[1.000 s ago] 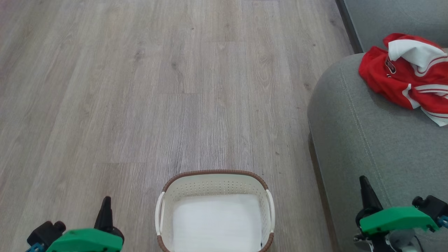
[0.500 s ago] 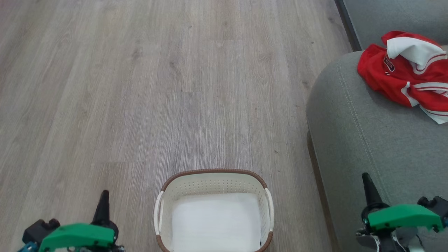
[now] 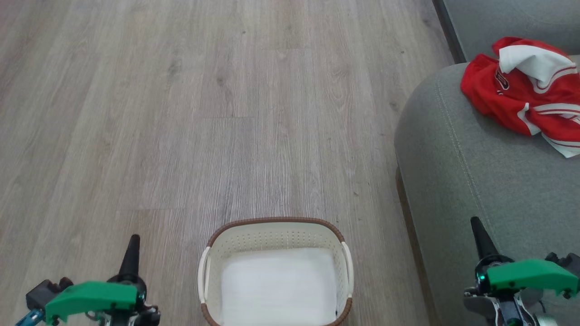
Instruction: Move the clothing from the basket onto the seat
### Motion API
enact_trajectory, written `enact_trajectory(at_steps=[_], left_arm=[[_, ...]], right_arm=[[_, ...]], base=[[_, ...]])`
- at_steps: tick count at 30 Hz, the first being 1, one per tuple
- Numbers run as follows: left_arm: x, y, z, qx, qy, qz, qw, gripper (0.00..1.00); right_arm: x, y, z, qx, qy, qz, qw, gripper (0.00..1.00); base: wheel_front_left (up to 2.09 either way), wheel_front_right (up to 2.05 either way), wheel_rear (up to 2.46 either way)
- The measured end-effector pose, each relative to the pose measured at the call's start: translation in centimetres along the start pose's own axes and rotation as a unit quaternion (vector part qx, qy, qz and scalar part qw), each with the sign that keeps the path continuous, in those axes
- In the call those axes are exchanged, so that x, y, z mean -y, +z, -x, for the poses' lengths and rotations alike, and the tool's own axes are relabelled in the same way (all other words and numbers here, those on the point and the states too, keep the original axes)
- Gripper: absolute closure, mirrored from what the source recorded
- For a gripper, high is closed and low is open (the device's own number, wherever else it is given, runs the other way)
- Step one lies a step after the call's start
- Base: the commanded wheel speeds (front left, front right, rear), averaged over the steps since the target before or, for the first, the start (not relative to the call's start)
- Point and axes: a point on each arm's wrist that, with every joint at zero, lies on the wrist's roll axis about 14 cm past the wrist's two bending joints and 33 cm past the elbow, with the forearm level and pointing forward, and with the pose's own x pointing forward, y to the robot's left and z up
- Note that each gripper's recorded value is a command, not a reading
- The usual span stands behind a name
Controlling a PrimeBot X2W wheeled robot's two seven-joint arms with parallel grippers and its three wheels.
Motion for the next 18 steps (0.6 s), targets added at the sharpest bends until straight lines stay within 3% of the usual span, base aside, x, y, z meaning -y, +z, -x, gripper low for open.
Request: enact_trajectory(at_steps=[18], left_arm=[[1.9, 0.6, -1.1, -0.005, -0.038, 0.098, 0.994, 1.0]], right_arm=[[-0.9, 0.9, -0.4, 0.004, 0.016, -0.1, 0.995, 1.0]], base=[[0.0, 0.0, 0.0]])
